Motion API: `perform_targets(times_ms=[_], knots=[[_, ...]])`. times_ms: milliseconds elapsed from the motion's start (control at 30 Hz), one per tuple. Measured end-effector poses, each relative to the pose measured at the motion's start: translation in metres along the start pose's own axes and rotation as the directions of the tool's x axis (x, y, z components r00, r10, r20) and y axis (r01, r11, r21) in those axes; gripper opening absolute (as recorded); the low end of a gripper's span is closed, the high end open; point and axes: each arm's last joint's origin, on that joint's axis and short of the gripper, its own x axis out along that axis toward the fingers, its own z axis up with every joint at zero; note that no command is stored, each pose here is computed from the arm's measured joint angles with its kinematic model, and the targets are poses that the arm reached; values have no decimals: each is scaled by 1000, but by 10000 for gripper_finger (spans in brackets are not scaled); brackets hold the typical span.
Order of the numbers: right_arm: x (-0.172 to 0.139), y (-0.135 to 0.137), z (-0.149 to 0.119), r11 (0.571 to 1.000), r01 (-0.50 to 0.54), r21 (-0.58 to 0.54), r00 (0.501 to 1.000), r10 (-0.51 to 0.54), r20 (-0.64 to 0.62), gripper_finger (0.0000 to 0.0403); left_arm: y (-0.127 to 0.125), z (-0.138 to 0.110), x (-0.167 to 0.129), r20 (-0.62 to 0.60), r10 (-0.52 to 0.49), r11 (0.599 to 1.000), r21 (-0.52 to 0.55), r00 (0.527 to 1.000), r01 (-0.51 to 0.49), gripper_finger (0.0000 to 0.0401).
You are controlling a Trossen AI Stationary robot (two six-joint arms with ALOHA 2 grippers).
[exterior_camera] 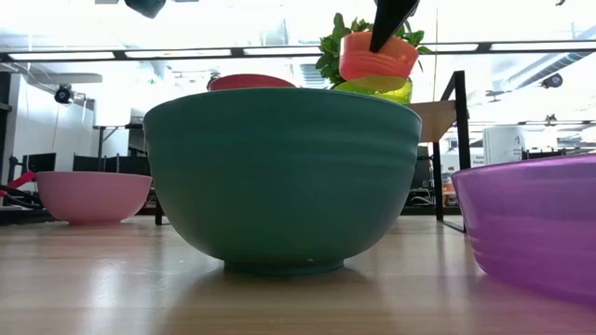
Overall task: Place and stack bowls onto a shelf
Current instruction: Stack the light orange bowl on top of the green bowl on the shelf
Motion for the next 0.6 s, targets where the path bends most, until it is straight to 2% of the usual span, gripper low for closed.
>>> perform_targets(times_ms=[167,467,600], knots=[[0,0,1,1000,0,2,1000,0,6,18,0,0,0,0,0,1000,0,1000,0,146],[3,-5,6,999,1,35,999,-2,39,83,0,0,0,0,0,1000,0,1000,0,146],[3,-5,6,999,1,39,999,-2,39,98,0,0,0,0,0,1000,0,1000,0,146]])
